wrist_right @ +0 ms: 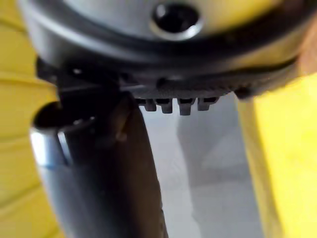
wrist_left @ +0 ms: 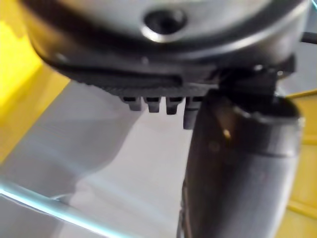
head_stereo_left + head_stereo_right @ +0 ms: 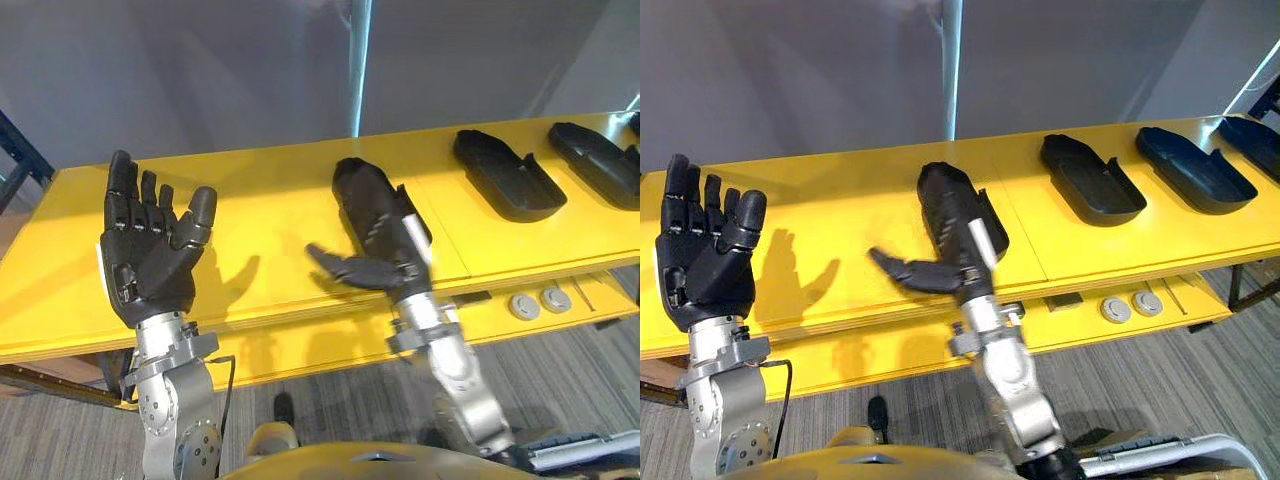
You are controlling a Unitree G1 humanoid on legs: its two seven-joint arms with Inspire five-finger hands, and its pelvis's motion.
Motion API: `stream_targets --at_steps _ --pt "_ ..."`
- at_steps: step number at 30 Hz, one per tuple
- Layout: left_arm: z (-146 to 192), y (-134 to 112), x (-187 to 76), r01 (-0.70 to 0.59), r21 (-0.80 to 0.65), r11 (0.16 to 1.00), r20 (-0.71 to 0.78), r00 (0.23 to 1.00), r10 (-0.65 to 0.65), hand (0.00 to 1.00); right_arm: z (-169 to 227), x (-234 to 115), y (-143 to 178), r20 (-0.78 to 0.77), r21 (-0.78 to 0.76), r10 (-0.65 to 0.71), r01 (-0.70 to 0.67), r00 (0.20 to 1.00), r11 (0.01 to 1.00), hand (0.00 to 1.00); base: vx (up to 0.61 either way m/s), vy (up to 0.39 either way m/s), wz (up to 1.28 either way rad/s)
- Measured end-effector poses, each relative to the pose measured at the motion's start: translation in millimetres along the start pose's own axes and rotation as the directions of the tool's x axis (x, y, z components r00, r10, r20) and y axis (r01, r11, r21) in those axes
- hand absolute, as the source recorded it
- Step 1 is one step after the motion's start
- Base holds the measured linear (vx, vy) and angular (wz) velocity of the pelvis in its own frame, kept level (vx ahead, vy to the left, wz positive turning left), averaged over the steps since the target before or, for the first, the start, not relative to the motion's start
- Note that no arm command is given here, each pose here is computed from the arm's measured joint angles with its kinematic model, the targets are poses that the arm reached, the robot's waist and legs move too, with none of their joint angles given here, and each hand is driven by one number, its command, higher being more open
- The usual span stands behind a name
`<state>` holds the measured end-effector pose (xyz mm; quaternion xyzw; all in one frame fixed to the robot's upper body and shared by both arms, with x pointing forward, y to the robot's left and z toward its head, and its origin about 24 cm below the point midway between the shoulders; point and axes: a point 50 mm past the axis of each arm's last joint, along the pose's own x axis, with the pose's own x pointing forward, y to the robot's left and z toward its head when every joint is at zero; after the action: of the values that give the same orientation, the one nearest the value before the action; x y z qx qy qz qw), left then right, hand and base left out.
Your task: Walk over and take three plastic housings, then place them on the shelf
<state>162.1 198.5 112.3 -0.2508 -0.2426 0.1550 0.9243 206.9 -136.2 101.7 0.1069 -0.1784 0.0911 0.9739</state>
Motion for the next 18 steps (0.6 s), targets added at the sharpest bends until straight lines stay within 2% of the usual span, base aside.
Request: stream_targets --at_steps 3,6,11,18 --pt "0 5 -4 -0.021 0.013 1.000 -0.014 1.000 0.021 1.00 21 -10 -31 0.093 -0.055 -0.132 0.138 0.987 0.989 1.00 0.01 -0.011 -0.22" --pt "-2 6 -7 -0.030 -0.020 0.999 -0.038 0.999 0.030 1.00 22 -24 -47 0.076 -0.102 -0.210 0.217 0.975 0.971 1.00 0.04 -0.021 -0.26" --pt "-8 -6 -6 0.021 -0.066 0.998 -0.053 0.998 -0.025 1.00 12 -30 -49 -0.006 -0.107 -0.224 0.223 0.974 0.969 1.00 0.05 -0.032 -0.14" --pt "-16 -14 2 0.043 -0.110 0.993 -0.061 0.997 -0.050 1.00 -18 -17 -60 -0.177 -0.085 -0.162 0.149 0.971 0.985 1.00 -0.02 -0.008 0.05"
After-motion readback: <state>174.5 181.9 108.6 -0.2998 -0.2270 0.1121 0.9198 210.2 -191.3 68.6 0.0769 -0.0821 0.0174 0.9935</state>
